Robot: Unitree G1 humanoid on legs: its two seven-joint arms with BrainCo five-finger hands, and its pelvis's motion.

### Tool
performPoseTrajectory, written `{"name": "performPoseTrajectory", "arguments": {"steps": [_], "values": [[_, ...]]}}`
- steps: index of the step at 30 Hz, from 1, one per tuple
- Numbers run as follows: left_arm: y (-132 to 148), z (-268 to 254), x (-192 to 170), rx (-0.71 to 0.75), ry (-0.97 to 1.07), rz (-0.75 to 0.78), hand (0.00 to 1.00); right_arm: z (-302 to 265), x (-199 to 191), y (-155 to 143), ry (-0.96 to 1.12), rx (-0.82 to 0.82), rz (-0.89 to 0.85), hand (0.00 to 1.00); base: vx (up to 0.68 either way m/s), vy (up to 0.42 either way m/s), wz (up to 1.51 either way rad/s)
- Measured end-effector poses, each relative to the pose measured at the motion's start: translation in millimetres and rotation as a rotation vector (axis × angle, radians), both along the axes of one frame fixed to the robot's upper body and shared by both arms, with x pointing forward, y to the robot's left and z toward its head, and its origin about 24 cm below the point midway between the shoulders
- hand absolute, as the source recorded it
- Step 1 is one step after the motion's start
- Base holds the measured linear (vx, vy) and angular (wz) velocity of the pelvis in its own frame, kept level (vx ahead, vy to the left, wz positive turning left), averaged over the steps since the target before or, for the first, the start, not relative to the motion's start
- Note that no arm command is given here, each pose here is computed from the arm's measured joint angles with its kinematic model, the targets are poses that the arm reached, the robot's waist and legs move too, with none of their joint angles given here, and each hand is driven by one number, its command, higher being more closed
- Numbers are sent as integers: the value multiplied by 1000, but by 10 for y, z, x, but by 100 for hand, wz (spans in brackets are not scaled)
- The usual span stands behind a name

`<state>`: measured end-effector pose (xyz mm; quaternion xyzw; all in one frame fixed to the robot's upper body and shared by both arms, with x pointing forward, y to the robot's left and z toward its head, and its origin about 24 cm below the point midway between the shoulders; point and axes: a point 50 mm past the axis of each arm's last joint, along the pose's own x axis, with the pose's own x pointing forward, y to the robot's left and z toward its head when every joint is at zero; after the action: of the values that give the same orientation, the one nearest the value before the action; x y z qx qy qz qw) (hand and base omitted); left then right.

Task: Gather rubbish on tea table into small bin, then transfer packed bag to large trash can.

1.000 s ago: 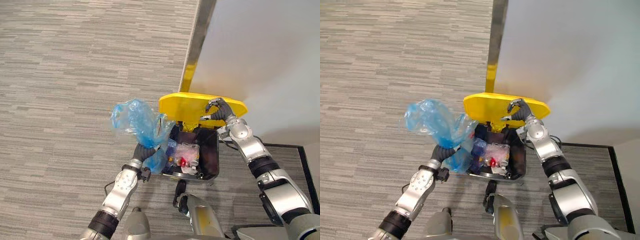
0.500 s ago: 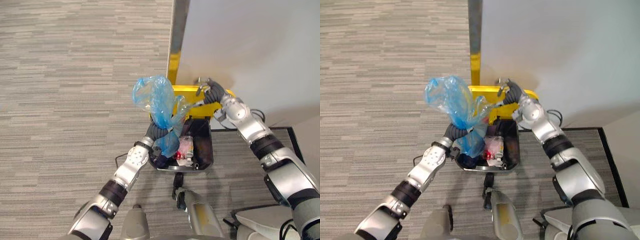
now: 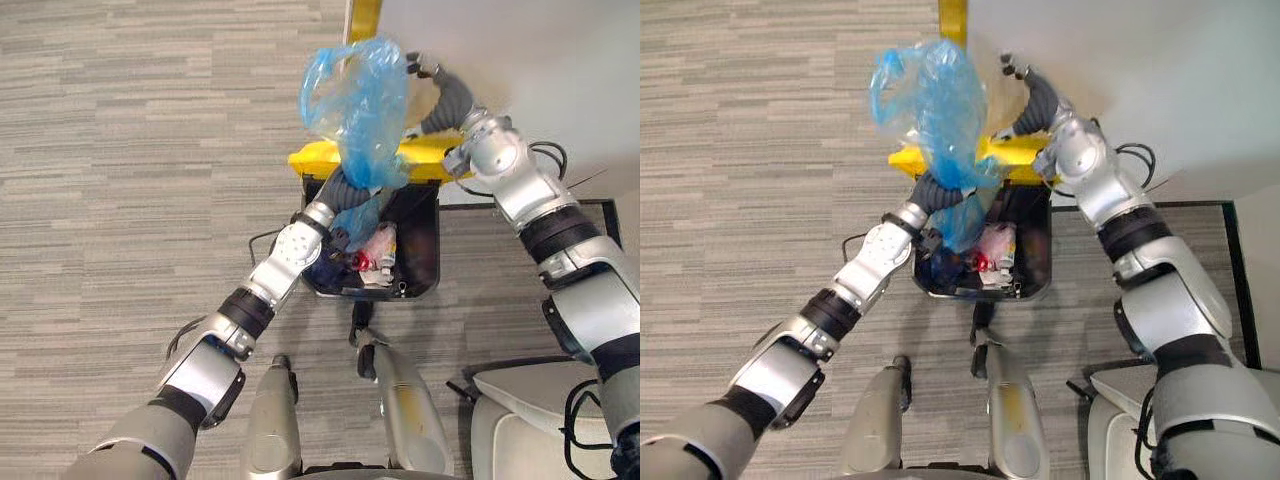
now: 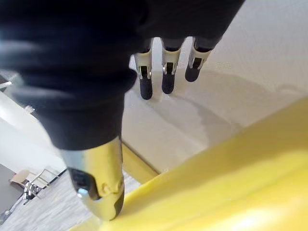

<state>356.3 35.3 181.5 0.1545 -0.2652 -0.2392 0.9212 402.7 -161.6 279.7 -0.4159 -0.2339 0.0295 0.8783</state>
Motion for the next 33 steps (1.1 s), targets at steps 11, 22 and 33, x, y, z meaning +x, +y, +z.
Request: {"name": "performPoseTrajectory", "arguments": {"steps": [11,22,33], "values": [[-130,-31,-9,42,-19,-12,100,-223,-34,-123,-1,139,-46,0,-1,-1,0],[252,-648,67,92,235,182,100,-670,-803,-662,-192,532,-118,0,22,7,-10],[484,-1080,-45,158,391,265,100,-1699,-1171,-903,43,644,-380,0,75,-9,-7]]}}
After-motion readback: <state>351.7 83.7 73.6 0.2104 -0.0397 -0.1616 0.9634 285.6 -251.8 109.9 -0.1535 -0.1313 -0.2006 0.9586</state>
